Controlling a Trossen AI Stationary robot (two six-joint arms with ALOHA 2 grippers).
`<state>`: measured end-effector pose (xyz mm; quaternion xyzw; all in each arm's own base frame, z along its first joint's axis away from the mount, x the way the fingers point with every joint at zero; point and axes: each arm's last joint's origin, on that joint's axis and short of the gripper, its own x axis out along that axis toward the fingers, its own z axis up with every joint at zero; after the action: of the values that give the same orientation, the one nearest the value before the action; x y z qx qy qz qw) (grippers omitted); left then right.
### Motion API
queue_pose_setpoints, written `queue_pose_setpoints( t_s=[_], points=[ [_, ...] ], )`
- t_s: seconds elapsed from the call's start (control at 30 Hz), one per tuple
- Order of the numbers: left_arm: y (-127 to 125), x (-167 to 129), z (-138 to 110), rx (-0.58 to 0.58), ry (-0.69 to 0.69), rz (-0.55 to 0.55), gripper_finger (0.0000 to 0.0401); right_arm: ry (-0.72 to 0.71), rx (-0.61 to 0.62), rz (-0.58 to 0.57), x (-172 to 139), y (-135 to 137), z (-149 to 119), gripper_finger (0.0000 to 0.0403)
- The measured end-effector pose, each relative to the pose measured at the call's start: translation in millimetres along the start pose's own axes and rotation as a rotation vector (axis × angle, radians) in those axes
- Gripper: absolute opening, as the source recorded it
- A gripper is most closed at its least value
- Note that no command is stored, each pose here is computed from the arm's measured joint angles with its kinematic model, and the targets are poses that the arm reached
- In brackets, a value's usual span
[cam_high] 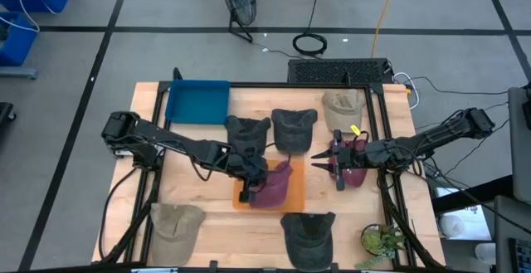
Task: Pick & Place hat
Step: Put the left red cap into the orange bin, then put the red cap into the orange bin
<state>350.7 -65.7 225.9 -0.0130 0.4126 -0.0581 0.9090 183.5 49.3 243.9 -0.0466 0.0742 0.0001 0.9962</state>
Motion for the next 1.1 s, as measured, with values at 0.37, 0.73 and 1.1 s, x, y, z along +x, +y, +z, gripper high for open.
queue_pose_setpoints(
  t_s=[0.37,0.73,1.1],
  points=[
    [1.9,-0.3,2.8,0.074,-0.030,0.054,0.0011,0.003,0.000,0.000,0.0,-0.1,-0.3,0.0075],
    [2.5,-0.4,2.6,0.092,-0.028,0.072,0.0033,0.003,0.000,0.000,0.0,0.0,-0.3,0.0075],
    [2.0,-0.8,2.8,0.082,-0.031,0.072,0.0105,0.004,0.001,0.000,0.0,0.0,-0.4,0.0075]
  ],
)
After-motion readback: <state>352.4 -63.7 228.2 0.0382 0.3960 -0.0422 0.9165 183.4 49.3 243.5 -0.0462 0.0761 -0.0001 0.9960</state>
